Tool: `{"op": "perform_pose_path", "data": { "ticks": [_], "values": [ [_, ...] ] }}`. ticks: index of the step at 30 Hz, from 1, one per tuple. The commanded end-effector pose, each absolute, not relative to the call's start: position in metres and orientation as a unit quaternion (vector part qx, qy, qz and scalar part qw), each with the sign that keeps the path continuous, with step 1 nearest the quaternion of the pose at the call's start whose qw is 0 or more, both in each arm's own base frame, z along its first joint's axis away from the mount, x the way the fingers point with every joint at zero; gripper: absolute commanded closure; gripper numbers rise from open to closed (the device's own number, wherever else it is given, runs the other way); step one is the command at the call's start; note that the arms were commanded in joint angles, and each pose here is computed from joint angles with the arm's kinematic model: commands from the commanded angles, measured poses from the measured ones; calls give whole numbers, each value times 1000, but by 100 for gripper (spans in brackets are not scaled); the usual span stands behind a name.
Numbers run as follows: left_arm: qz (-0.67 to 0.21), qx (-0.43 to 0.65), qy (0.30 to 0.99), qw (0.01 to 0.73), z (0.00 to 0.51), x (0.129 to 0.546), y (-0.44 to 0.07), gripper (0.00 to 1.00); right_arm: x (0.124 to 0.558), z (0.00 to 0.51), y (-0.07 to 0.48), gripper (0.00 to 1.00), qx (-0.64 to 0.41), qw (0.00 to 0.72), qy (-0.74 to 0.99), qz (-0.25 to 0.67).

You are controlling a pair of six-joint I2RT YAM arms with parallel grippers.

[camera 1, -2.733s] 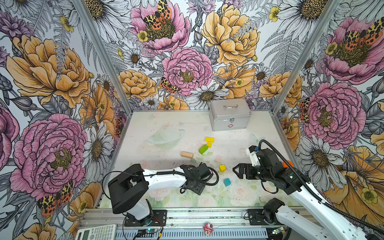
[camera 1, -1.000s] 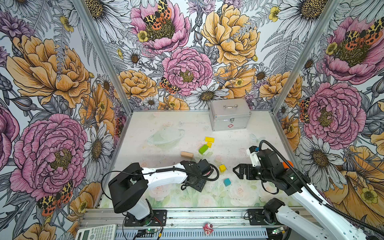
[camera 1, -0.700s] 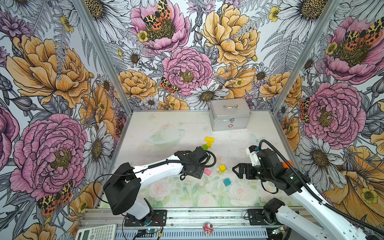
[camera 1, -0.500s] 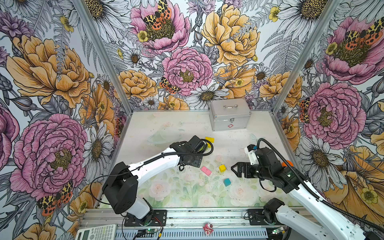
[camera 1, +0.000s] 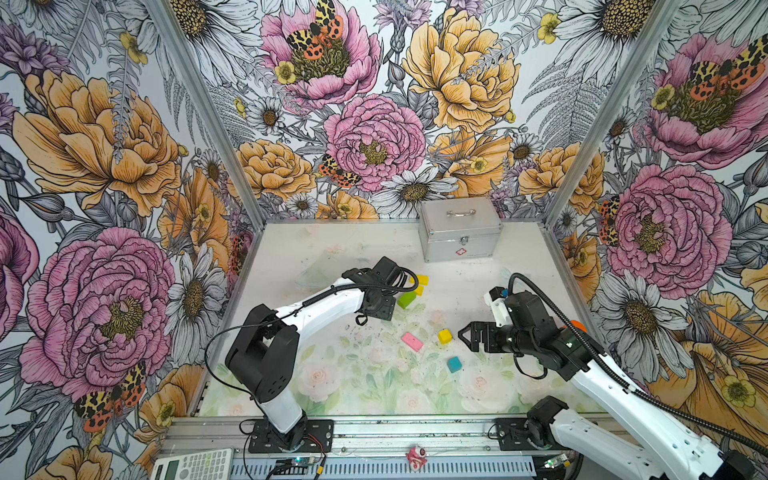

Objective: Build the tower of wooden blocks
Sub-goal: 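Carry the held wooden bar farther from the robot above the stacked bars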

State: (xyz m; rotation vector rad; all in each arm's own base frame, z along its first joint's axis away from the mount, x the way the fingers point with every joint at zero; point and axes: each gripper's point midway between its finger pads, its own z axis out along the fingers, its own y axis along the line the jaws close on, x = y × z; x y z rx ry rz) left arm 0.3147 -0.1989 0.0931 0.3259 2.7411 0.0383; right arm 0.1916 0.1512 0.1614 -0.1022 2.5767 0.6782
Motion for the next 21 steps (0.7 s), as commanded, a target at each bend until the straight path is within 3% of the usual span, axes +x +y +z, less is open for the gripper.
{"op": "perform_pose_path", "data": {
  "ticks": [1, 21],
  "values": [
    [22, 117, 973, 196, 96, 322, -196, 26, 198, 171, 157, 0, -47, 250, 933, 256],
    [-3, 92, 978, 189, 81, 333, -197, 24, 204, 171, 159, 0, -52, 247, 935, 247]
  ]
}}
